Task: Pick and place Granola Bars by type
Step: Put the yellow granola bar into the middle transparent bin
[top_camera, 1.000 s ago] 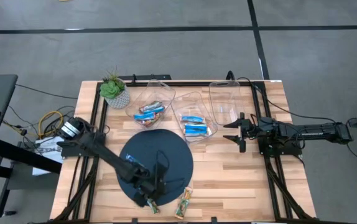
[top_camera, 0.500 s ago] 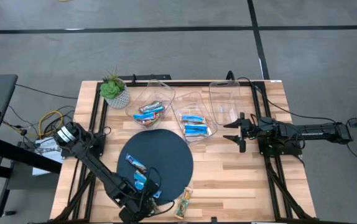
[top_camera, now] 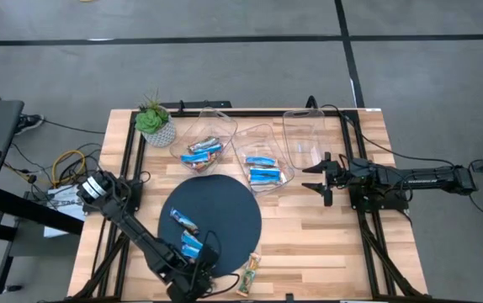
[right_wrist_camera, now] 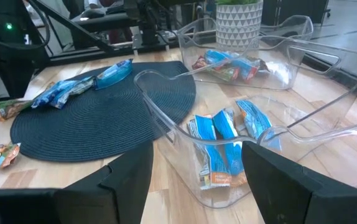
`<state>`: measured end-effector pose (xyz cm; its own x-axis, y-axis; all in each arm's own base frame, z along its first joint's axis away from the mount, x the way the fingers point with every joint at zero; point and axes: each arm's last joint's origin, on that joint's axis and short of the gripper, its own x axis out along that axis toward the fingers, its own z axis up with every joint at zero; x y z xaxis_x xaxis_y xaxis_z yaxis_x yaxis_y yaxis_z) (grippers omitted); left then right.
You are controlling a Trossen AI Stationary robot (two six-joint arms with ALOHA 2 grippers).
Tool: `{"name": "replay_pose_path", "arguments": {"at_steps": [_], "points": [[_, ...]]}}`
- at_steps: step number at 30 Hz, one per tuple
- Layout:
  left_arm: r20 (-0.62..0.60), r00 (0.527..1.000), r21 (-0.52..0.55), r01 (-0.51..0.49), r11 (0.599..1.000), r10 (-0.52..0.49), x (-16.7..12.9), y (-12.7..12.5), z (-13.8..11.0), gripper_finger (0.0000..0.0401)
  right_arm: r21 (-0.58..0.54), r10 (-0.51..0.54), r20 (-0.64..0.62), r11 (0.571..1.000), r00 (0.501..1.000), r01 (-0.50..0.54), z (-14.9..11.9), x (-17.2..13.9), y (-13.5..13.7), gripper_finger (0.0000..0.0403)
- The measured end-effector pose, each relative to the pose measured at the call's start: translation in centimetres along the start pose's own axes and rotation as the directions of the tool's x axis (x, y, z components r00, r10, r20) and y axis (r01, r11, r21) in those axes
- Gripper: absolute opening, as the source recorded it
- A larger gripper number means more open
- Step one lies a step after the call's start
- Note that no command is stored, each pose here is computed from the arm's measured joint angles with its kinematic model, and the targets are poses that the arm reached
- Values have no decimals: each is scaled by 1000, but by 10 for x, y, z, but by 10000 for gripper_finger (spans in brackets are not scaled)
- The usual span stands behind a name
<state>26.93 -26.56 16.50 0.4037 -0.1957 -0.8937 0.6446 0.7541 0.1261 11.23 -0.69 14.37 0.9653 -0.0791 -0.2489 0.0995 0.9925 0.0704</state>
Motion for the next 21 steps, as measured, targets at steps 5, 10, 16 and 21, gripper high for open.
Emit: {"name": "replay_pose_path", "arguments": {"at_steps": [5, 10, 16, 21], "points": [[-15, 1000, 24, -14, 1000, 14, 10, 1, -3, 186, 0, 0, -1, 1000, 1000, 0, 0, 0, 0, 240], [-13, 1000, 40, -4, 999, 4, 20, 0, -3, 186, 0, 0, 4, 1000, 1000, 0, 0, 0, 0, 240], [4, 1000, 29, -4, 1000, 3, 28, 2, -1, 184, 0, 0, -1, 1000, 1000, 0, 0, 0, 0, 240], [9, 1000, 27, -2, 1000, 2, 32, 2, -1, 167, 0, 0, 3, 1000, 1000, 0, 0, 0, 0, 240]]}}
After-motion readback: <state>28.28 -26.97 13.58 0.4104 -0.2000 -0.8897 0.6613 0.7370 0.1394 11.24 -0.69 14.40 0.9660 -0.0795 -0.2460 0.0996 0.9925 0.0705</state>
